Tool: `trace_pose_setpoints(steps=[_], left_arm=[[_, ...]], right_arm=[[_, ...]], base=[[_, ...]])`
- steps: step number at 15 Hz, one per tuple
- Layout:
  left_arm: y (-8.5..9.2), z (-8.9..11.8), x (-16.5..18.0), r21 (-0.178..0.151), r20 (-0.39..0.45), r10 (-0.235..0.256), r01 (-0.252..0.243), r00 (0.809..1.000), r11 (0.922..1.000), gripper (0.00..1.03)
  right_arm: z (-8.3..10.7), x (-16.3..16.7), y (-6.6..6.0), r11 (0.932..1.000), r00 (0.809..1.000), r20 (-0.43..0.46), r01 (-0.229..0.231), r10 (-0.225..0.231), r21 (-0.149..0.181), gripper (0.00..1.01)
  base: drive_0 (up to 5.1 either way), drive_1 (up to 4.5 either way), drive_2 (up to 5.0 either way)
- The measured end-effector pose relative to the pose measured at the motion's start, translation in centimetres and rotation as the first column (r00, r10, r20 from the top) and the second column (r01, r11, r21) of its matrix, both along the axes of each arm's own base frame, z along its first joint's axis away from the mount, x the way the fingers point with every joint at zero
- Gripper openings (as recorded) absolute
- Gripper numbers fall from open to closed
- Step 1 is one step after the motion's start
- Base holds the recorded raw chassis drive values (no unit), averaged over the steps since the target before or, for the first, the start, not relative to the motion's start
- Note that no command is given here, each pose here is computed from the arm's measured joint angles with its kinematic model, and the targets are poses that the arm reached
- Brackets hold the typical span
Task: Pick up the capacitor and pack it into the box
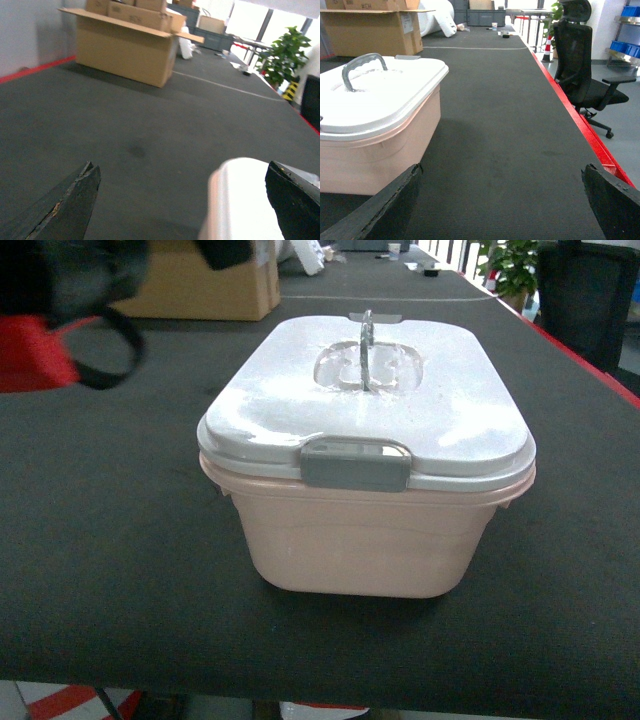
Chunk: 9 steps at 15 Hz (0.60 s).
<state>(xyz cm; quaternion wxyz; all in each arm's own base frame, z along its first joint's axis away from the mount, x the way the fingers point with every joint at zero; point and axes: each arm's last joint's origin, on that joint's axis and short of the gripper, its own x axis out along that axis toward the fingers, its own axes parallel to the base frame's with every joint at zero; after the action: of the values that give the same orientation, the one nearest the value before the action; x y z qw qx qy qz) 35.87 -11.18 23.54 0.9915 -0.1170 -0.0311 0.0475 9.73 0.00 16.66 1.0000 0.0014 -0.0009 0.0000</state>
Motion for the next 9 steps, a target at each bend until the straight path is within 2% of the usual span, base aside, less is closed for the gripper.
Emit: trace_pose_setpoints(steps=[1, 2, 3, 5, 6, 7, 8, 9], left_arm=[[3.1, 0.5, -1.4, 0.012, 0.035, 0.066, -0.067, 0.997, 0.9977, 0.98], [5.8, 0.5, -3.1, 0.029, 0.059, 0.136, -0.138, 0.989, 0.9901, 0.98], [6.6, 0.2, -3.5, 0.043, 0.048, 0.169, -0.171, 0.984, 0.9843, 0.98], [5.6, -0.5, -3.4, 0.062, 0.020, 0.123, -0.124, 0.992, 0.9904, 0.98], [5.4, -0.6, -3.4, 0.086, 0.004, 0.097, -0.097, 0.995, 0.9916, 0.97], [6.3, -0.9, -4.3, 0.152, -0.056, -0.013, 0.022, 0.998, 0.9881, 0.85], [7.2, -1.7, -6.3, 0.186, -0.068, -0.066, 0.078, 0.995, 0.9794, 0.72], [7.9, -2.2, -8.0, 0.201, -0.063, -0.073, 0.085, 0.995, 0.9759, 0.60]], right_arm=[[0.0, 0.0, 0.0, 1.0000, 1.000, 0.000, 0.000, 0.000, 0.000, 0.98], [0.0, 0.0, 0.0, 1.0000, 1.000, 0.000, 0.000, 0.000, 0.000, 0.98], [0.0, 0.0, 0.0, 1.0000, 1.000, 0.000, 0.000, 0.000, 0.000, 0.98], [0.0, 0.0, 0.0, 1.0000, 1.000, 0.000, 0.000, 0.000, 0.000, 0.98], [0.0, 0.0, 0.0, 1.0000, 1.000, 0.000, 0.000, 0.000, 0.000, 0.98], [0.0, 0.0, 0.0, 1.0000, 1.000, 0.000, 0.000, 0.000, 0.000, 0.98], [0.0, 0.0, 0.0, 1.0000, 1.000, 0.000, 0.000, 0.000, 0.000, 0.98], [0.0, 0.0, 0.0, 1.0000, 1.000, 0.000, 0.000, 0.000, 0.000, 0.98]], base=[[0.0, 0.00, 0.0], [0.0, 0.00, 0.0], [0.0, 0.00, 0.0], [0.0, 0.00, 0.0], [0.0, 0.00, 0.0], [0.0, 0.00, 0.0], [0.0, 0.00, 0.0], [0.0, 0.00, 0.0]])
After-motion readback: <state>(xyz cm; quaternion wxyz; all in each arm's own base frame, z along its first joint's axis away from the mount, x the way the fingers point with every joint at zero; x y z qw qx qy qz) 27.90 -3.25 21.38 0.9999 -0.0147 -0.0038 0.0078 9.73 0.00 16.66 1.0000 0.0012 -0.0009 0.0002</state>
